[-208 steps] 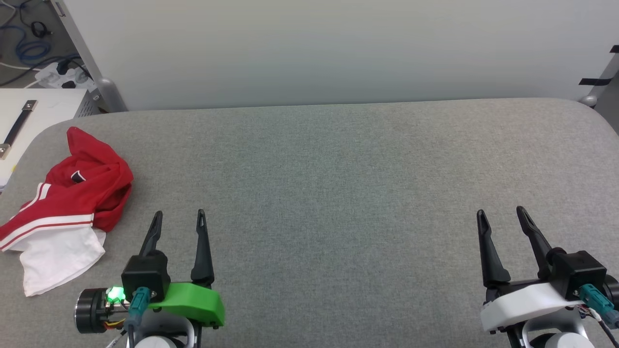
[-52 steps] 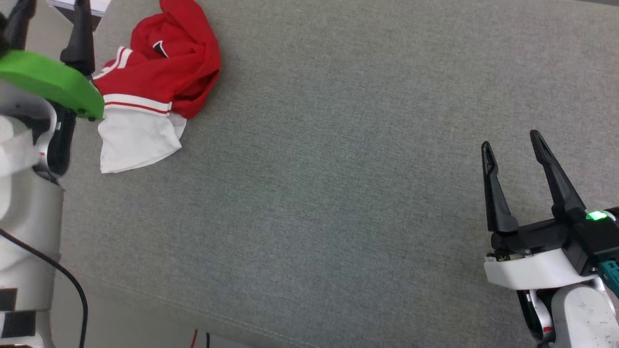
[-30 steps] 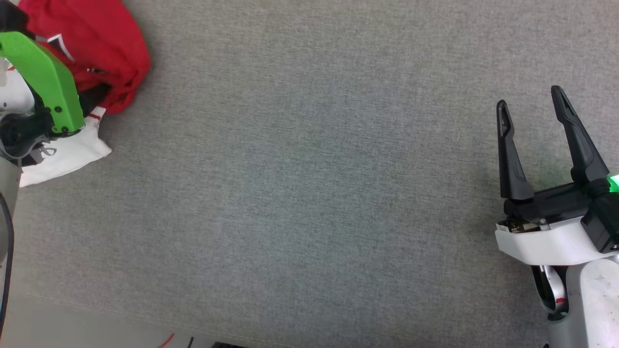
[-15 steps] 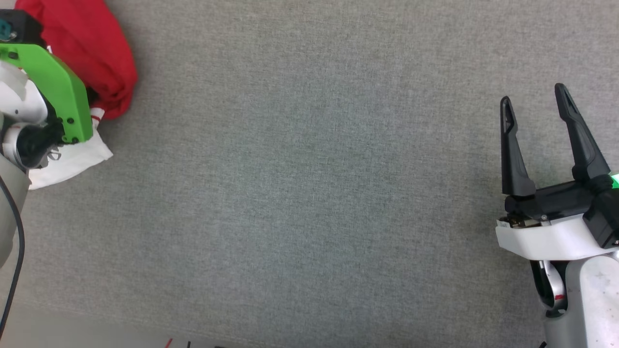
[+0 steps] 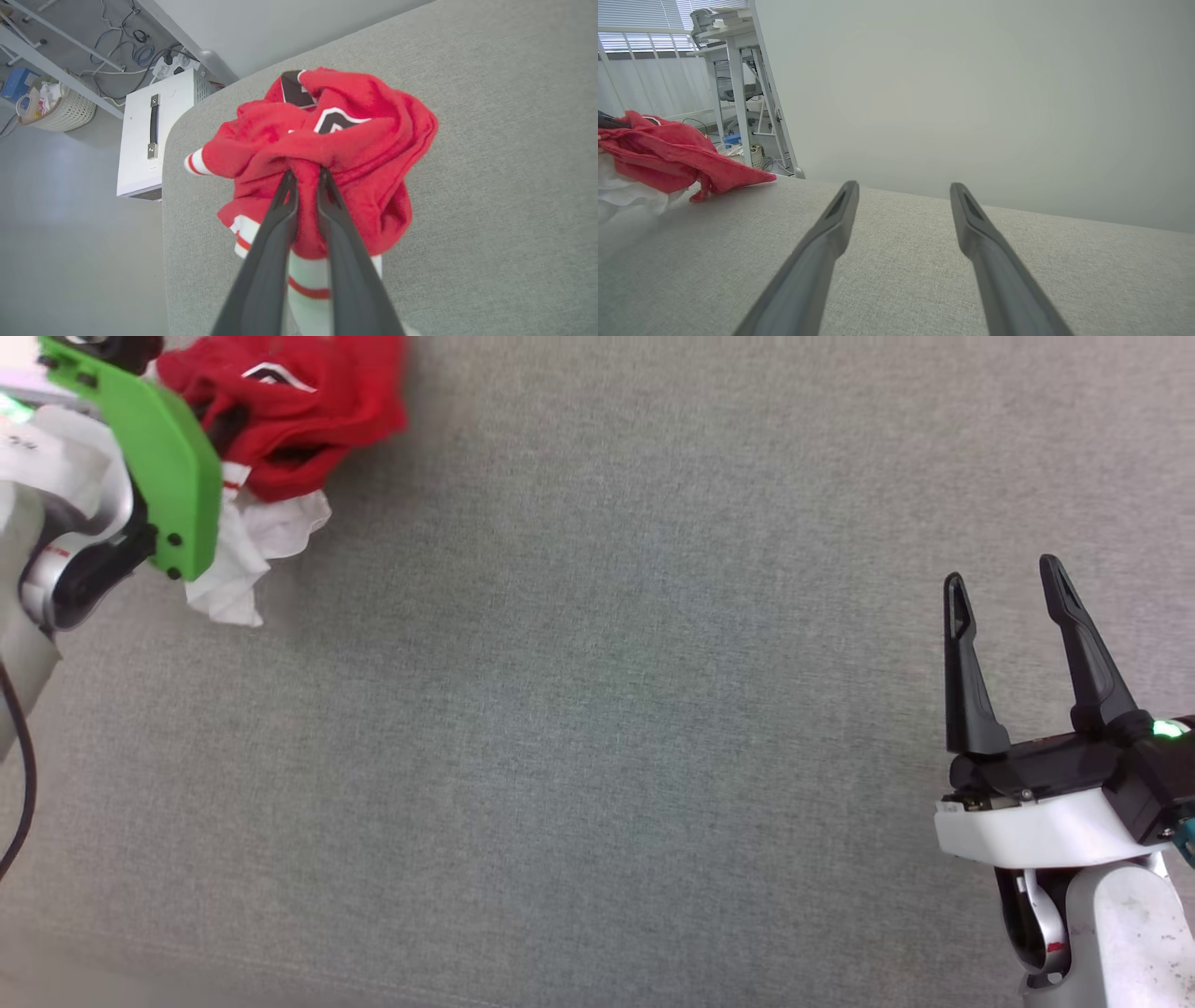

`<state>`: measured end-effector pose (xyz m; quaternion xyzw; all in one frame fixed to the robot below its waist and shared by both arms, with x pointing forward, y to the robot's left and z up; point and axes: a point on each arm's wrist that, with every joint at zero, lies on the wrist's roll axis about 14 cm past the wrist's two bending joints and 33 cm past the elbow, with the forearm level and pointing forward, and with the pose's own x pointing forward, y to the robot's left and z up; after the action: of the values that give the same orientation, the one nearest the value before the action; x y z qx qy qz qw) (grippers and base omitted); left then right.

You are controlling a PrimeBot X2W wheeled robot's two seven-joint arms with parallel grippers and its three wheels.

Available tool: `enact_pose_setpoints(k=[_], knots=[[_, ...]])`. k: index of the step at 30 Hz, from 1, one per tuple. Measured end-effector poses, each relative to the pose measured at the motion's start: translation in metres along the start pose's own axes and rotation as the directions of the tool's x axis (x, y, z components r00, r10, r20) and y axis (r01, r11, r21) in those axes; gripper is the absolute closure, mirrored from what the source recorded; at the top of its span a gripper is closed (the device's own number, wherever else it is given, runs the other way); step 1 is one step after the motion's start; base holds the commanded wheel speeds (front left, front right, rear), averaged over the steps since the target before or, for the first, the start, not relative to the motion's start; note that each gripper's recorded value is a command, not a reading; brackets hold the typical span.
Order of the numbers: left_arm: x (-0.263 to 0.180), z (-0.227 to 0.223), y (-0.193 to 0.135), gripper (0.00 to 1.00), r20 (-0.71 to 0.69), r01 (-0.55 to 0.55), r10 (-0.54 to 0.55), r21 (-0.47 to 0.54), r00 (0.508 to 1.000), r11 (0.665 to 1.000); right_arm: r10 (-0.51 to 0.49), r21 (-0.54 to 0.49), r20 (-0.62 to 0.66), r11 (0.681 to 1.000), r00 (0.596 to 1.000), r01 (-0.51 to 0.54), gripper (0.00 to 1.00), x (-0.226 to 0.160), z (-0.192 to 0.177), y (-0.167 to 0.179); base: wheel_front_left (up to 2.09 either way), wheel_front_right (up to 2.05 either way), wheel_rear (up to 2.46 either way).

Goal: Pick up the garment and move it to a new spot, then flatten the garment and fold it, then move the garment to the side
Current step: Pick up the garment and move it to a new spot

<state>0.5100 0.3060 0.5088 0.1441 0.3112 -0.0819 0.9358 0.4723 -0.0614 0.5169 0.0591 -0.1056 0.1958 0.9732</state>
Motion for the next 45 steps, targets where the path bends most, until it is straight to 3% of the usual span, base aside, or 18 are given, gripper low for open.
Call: enact_pose_setpoints(k=[5,11,18,24,29,36,40,44,45], knots=[[-0.005,0.048,-0.038,1.0,0.107,0.085,-0.099,0.129,0.989,0.988,-0.041,-0.016,0.023,0.999,0.999,0.042,0.0,-0.01,0.017,-0.011,0.0,0.0,0.0],[0.004,0.095,-0.11,1.0,0.186,0.22,-0.276,0.276,0.943,0.936,-0.124,-0.005,0.041,0.992,0.991,0.125,0.0,-0.027,0.032,-0.036,0.0,0.0,0.0],[0.012,0.131,-0.213,1.0,0.208,0.366,-0.5,0.461,0.841,0.808,-0.232,-0.021,0.051,0.972,0.971,0.233,0.0,-0.052,0.046,-0.068,0.0,0.0,0.0],[0.004,0.146,-0.303,1.0,0.208,0.487,-0.681,0.558,0.702,0.672,-0.317,-0.047,0.055,0.946,0.947,0.32,0.0,-0.075,0.055,-0.094,0.0,0.0,0.0],[0.003,0.13,-0.356,1.0,0.145,0.572,-0.764,0.58,0.628,0.58,-0.355,-0.066,0.045,0.932,0.934,0.358,0.0,-0.086,0.055,-0.105,0.0,0.0,0.0],[0.01,0.007,-0.398,1.0,-0.15,0.719,-0.78,0.522,0.608,0.46,-0.366,-0.061,0.012,0.929,0.931,0.366,0.0,-0.086,0.042,-0.109,0.0,0.0,0.0],[0.001,-0.032,-0.404,1.0,-0.235,0.767,-0.778,0.475,0.582,0.431,-0.36,-0.057,0.004,0.932,0.933,0.359,0.0,-0.084,0.038,-0.108,0.0,0.0,0.0],[-0.007,-0.04,-0.406,1.0,-0.239,0.78,-0.784,0.452,0.573,0.432,-0.348,-0.048,0.001,0.937,0.938,0.347,0.0,-0.081,0.036,-0.104,0.0,0.0,0.0],[-0.008,-0.038,-0.406,0.4,-0.226,0.776,-0.787,0.457,0.574,0.435,-0.345,-0.047,0.002,0.938,0.939,0.345,0.0,-0.08,0.036,-0.103,0.0,0.0,0.0]])
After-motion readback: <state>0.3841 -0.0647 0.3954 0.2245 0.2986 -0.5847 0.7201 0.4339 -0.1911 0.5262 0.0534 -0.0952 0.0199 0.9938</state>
